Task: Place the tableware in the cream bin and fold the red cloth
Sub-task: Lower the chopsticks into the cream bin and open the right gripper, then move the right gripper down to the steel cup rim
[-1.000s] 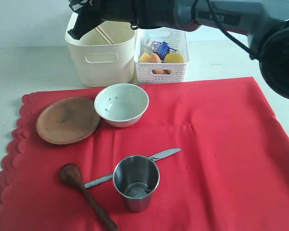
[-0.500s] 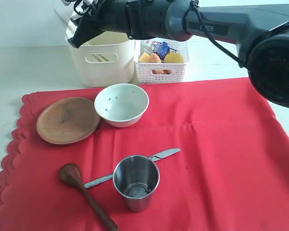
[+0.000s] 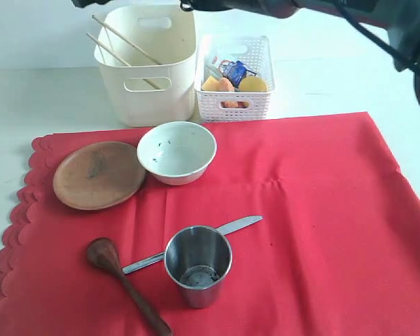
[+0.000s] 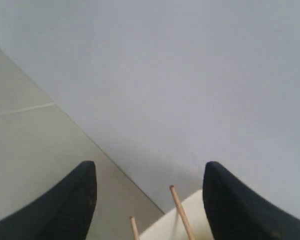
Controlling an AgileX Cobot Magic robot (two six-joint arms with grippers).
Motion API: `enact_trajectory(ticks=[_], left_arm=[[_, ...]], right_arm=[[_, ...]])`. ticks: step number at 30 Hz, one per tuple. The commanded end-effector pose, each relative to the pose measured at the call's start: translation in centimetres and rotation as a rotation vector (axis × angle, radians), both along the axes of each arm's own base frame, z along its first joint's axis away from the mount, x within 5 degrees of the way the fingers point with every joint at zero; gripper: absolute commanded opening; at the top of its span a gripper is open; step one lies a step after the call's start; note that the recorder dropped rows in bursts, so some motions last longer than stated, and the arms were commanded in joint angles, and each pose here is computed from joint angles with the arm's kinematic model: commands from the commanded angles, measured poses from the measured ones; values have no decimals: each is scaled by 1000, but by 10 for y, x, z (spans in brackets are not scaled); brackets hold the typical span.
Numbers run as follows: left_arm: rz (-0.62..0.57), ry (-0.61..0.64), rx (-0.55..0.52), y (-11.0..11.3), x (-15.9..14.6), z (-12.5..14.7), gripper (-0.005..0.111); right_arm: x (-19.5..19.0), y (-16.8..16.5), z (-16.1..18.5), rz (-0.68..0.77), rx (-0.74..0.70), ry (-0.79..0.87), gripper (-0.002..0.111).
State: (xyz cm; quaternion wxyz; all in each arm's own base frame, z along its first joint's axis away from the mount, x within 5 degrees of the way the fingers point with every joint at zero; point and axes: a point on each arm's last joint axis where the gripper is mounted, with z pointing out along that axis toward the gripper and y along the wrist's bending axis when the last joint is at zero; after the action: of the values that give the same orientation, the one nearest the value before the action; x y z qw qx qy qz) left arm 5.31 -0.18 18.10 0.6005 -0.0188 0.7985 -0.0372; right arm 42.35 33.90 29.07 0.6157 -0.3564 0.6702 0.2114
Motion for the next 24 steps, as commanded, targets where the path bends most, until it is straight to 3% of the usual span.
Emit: enact_trajectory(ticks=[1,9,19,24], left_arm=[[4,-11,0,0,0,0,0],[4,-11,0,0,0,0,0],[4,-11,0,0,0,0,0],[4,-11,0,0,0,0,0]], right_arm=[[-19,-1,38,88,81,21,60],[-48,-14,62,179,-88,160,60],[-85,-53,72,137,-442,473,60],[-100,-65,76,125,-527,586,60]])
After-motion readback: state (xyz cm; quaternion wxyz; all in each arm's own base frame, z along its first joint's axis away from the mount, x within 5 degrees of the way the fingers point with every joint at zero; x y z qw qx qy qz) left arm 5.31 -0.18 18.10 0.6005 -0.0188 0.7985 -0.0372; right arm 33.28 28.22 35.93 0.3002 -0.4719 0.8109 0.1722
